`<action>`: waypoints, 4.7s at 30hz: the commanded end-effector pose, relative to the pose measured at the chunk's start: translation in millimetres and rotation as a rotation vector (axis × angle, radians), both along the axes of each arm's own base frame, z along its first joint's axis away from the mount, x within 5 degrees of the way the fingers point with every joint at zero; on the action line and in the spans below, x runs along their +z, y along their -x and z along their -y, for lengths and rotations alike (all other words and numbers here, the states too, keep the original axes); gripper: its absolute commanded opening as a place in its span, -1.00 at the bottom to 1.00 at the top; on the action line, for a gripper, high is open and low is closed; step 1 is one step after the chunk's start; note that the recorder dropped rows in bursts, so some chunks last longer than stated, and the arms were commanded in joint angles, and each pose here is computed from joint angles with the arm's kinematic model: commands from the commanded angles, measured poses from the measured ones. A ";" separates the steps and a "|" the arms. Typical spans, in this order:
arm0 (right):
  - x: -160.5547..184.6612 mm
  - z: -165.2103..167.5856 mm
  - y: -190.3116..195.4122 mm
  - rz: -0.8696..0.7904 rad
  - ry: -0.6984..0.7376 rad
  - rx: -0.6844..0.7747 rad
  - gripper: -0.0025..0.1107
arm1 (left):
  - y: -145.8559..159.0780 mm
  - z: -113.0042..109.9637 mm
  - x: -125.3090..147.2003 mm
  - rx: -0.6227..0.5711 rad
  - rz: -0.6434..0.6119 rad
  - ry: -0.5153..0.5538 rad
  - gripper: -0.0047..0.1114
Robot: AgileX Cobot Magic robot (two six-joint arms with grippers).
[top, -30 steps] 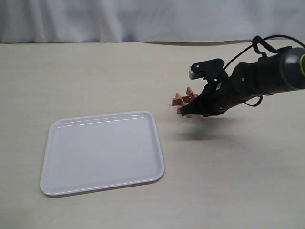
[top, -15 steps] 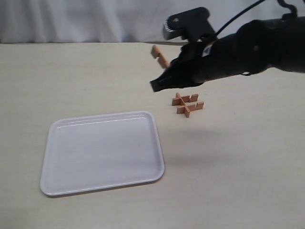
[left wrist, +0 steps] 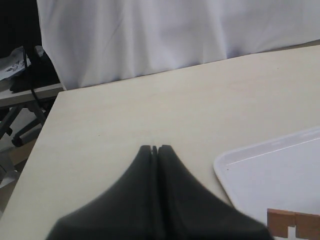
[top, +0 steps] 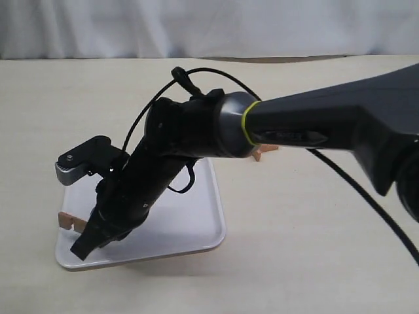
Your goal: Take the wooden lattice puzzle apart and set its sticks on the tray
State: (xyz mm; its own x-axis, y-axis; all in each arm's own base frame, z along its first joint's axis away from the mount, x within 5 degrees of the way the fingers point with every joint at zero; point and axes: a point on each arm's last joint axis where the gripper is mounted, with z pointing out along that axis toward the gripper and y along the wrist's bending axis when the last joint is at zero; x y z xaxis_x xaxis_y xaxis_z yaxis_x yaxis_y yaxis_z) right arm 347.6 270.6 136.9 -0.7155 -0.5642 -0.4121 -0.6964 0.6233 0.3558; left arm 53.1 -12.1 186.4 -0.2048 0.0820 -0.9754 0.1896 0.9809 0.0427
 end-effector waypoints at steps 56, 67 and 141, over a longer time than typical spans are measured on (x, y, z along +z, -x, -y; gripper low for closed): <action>-38.1 225.9 -50.6 0.149 0.326 -0.786 -0.37 | -0.2 -0.7 -0.1 0.011 0.009 -0.002 -0.92; -29.6 226.5 -48.5 0.146 0.334 -0.781 -0.88 | -0.2 -0.7 -0.1 0.011 0.009 -0.002 -0.92; 46.4 223.6 -48.8 0.157 0.276 -0.828 0.06 | -0.2 -0.7 -0.1 0.011 0.009 -0.002 -0.92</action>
